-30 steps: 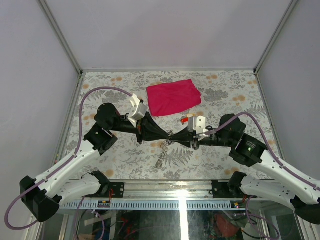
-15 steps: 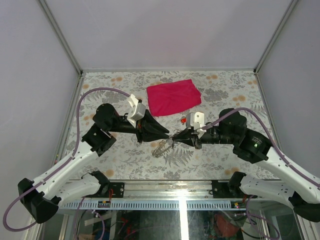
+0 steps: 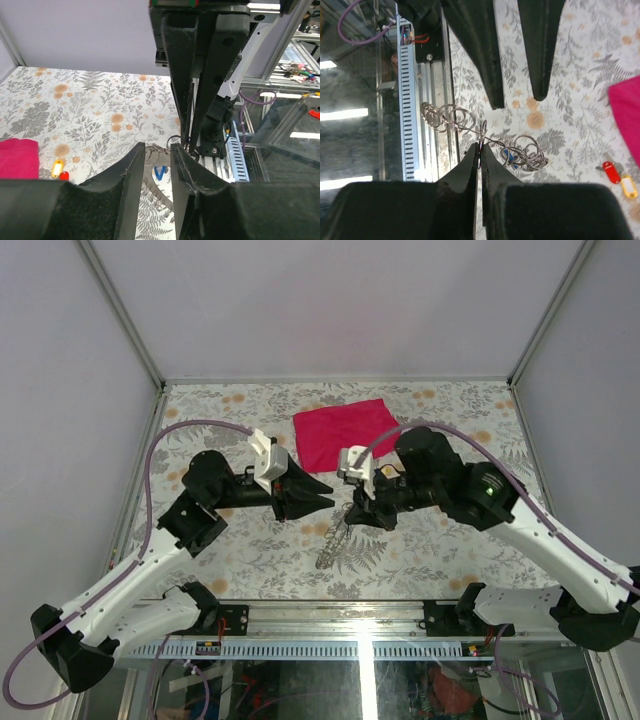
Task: Put the keys on the keyring
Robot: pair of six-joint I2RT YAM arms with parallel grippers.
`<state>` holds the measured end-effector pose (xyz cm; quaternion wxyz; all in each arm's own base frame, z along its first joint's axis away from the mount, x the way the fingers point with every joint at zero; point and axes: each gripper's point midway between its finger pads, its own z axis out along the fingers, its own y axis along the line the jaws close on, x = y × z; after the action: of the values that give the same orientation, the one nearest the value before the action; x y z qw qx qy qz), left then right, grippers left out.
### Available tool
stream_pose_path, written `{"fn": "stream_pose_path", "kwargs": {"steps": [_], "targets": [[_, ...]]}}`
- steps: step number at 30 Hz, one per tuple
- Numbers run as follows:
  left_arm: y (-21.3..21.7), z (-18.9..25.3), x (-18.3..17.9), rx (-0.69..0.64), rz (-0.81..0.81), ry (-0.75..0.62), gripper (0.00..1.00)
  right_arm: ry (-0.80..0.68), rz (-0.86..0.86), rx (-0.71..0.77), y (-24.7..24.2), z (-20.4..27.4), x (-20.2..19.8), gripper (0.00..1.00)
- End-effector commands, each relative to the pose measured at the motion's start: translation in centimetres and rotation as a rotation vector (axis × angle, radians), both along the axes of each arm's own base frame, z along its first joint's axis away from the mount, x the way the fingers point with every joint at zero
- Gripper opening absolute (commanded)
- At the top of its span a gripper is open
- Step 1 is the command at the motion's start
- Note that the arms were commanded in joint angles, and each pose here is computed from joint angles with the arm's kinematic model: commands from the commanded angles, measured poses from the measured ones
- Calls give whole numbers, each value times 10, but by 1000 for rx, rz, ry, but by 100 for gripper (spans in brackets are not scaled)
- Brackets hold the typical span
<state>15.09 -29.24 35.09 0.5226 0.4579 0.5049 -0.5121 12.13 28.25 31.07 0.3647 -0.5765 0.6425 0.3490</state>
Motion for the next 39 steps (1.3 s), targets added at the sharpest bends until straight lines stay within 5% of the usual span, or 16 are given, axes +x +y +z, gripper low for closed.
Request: {"fn": "stream_pose_path", "kwargs": {"steps": [1, 33, 39], "targets": [[6, -7, 6, 16, 59, -30, 29, 102, -42, -101, -1, 6, 1, 0], [6, -49, 15, 158, 65, -20, 32, 644, -317, -703, -21, -78, -14, 0], [4, -53, 14, 171, 46, -10, 32, 624, -346, -705, -20, -81, -7, 0]]}}
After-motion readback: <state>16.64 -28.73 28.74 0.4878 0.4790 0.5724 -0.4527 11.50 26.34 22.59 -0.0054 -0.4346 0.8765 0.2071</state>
